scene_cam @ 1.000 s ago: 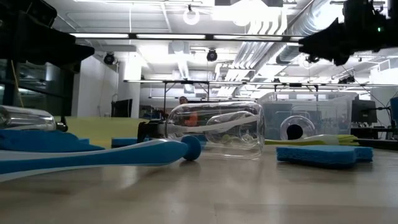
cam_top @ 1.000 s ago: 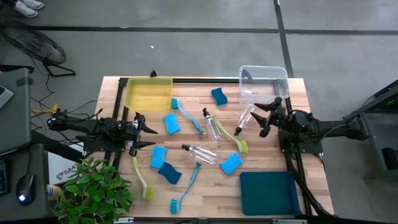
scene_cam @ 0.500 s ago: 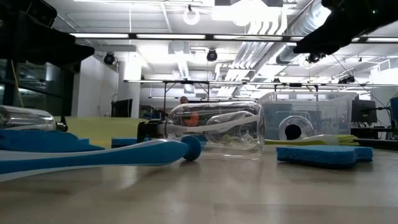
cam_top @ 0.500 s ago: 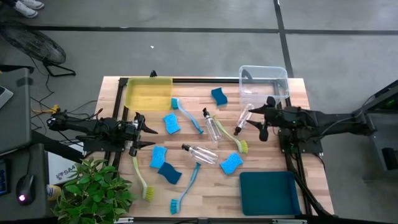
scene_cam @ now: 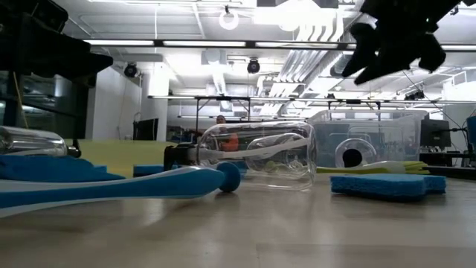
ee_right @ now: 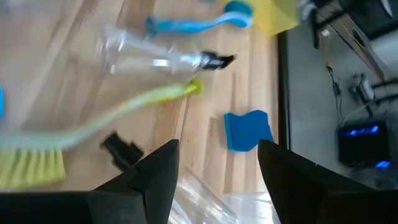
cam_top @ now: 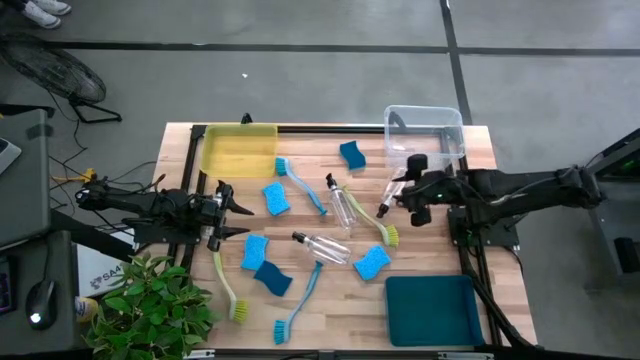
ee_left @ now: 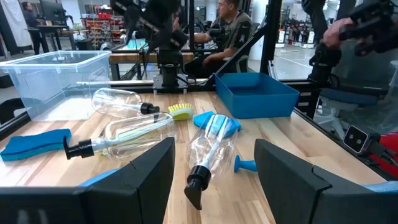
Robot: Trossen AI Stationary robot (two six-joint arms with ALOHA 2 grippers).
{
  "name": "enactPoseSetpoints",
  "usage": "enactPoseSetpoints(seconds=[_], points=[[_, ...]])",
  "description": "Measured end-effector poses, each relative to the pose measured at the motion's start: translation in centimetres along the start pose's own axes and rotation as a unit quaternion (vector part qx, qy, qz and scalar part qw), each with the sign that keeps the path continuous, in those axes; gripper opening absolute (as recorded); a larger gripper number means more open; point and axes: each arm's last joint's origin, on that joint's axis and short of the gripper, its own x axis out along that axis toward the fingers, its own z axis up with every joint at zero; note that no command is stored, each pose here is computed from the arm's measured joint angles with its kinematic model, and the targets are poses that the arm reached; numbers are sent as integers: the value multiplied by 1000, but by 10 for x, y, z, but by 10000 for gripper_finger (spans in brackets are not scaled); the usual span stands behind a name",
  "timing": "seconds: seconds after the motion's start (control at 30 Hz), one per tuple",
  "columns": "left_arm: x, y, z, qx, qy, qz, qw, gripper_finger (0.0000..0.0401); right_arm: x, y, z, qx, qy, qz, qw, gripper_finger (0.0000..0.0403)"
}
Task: Pick & Place Kitchen Sink Supplies
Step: Put the transparent soap dispenser into the transparent bin
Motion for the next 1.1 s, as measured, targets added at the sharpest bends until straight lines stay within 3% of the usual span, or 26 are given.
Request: enactPoseSetpoints(seconds=[0.23, 0.63, 0.83, 1.1], points=[[0, 0, 0, 0, 0, 0, 1000, 216, 31, 13, -1, -143, 80, 44, 986, 214], [0, 0, 0, 0, 0, 0, 1000, 216, 69, 49, 0, -284, 152, 132, 937, 214], [0, 0, 0, 0, 0, 0, 1000, 216, 81, 58, -1, -308, 180, 133, 925, 214], [0, 0, 0, 0, 0, 0, 1000, 216, 87, 61, 0, -306, 179, 132, 926, 214]])
